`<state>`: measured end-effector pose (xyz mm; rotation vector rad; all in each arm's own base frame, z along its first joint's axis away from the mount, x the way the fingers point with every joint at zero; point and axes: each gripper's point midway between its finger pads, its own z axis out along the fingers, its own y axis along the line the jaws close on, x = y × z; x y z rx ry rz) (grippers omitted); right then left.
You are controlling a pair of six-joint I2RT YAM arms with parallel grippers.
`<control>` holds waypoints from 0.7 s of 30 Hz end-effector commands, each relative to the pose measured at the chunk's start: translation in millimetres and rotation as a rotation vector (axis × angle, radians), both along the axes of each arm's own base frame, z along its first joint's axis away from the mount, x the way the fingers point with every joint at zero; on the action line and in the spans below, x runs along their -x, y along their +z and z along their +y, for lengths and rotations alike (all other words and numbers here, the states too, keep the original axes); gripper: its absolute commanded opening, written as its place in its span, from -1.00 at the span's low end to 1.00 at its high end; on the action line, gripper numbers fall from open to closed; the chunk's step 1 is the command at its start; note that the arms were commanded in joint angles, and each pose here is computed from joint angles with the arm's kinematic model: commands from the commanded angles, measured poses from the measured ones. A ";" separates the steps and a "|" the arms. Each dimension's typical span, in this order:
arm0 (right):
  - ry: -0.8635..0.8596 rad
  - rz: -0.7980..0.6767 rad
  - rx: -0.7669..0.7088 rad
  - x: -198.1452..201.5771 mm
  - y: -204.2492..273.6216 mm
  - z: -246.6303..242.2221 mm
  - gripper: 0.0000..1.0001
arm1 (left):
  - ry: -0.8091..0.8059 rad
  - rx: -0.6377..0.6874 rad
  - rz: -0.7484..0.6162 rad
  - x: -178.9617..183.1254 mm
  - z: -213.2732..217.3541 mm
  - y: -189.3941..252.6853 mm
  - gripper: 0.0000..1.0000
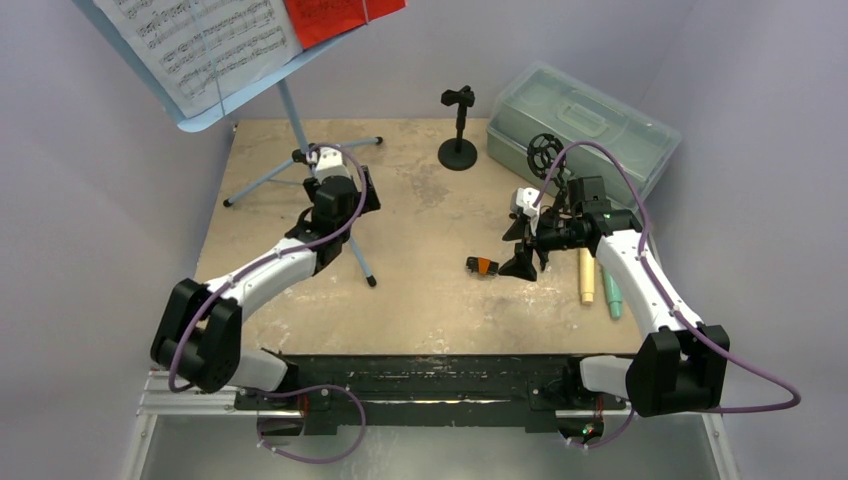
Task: Pack up the instrument practice props
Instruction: Adjust the music stand at the center of the board.
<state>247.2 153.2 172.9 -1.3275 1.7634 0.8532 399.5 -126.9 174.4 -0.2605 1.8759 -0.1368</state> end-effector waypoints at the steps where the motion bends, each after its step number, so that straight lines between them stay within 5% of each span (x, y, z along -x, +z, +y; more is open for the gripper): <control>1: 0.014 -0.042 -0.012 2.7 9.5 0.1 0.70 | 0.171 -0.003 0.026 -26.4 24.7 -2.6 0.63; 8: 0.018 -0.042 -0.012 3.1 9.3 0.2 0.69 | 0.273 0.002 0.066 -48.1 35.7 -7.6 0.39; 16: 0.019 -0.038 -0.008 2.6 7.2 0.0 0.69 | -0.139 0.010 0.003 -36.0 -19.3 36.1 0.56; 21: 0.021 -0.034 -0.011 3.0 7.0 0.5 0.69 | -0.049 0.021 -0.056 -5.1 9.5 58.1 0.58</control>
